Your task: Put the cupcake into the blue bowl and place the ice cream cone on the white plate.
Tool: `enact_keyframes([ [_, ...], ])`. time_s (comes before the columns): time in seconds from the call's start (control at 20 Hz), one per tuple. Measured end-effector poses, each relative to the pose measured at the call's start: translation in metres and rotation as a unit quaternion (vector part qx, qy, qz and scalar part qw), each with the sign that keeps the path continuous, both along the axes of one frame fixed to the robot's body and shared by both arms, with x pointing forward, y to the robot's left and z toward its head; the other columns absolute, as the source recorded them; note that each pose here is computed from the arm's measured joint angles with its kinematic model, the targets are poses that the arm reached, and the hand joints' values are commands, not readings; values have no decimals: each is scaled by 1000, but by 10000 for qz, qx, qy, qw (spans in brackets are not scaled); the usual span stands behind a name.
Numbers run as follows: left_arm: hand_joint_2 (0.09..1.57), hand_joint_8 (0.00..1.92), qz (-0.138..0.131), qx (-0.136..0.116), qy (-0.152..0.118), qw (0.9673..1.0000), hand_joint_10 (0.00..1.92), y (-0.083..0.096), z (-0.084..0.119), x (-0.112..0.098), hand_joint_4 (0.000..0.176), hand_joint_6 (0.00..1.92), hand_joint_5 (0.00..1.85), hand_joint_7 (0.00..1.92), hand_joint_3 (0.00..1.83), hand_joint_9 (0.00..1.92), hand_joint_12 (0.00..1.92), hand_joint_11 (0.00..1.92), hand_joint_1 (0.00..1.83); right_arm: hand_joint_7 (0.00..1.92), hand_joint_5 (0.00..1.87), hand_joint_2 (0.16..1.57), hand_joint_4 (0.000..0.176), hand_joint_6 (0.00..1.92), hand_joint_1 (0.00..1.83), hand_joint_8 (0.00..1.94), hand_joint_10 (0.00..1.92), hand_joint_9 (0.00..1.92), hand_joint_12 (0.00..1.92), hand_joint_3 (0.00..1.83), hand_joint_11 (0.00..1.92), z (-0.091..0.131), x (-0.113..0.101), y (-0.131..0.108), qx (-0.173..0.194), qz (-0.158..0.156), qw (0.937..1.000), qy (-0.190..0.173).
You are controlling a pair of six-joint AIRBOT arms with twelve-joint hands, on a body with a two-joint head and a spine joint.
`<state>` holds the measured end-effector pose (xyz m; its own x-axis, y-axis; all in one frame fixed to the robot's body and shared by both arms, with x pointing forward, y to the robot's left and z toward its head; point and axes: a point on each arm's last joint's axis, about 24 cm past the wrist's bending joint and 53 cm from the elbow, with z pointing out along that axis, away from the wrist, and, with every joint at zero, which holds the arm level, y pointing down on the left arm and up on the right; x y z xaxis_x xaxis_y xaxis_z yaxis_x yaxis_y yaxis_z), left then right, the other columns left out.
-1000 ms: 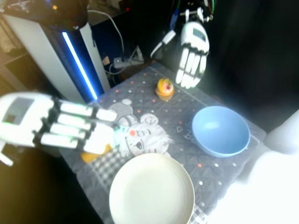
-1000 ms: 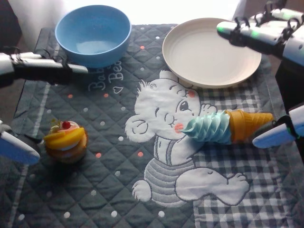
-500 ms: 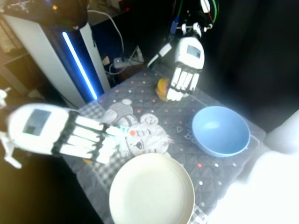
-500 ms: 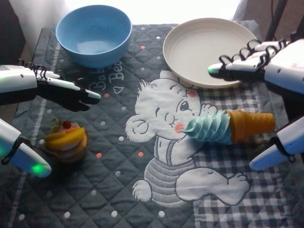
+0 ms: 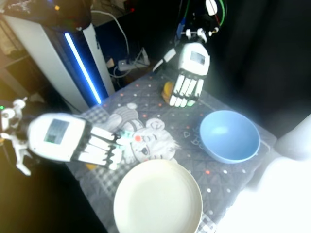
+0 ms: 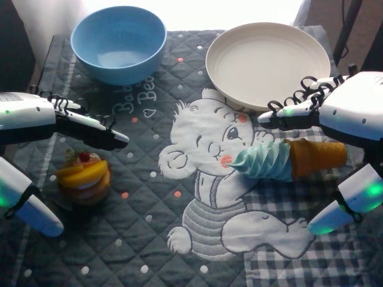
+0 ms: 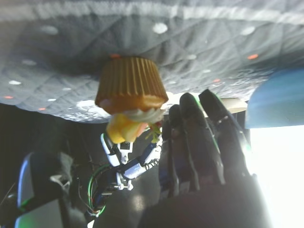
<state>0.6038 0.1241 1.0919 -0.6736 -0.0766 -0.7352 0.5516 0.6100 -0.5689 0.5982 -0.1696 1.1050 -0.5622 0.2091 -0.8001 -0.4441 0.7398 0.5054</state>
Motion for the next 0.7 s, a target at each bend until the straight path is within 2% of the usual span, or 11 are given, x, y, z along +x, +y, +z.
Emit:
enact_keyframes([
  [0.15,692,0,-42,14,17,10000,6,-4,-3,-1,0,0,386,492,7,545,930,173,756,601,398,617,0,0,652,1,1,547,310,0,389,-6,2,2,-13,1,10000,45],
  [0.5,718,3,-42,130,-3,9999,1,-4,-10,2,0,1,385,490,5,515,954,118,820,610,407,635,0,4,647,5,7,569,302,4,414,-16,7,6,17,6,9999,135],
  [0.6,733,2,-23,137,4,9999,2,-4,-11,3,0,3,419,511,2,517,978,110,849,614,409,630,0,1,676,1,0,567,444,0,328,-21,10,8,50,-5,9998,167],
  [0.7,753,1,-11,126,5,9999,6,-4,-11,4,0,0,423,556,0,590,1092,147,881,644,419,649,0,0,667,0,0,608,589,0,277,-26,13,10,54,-9,9998,197],
])
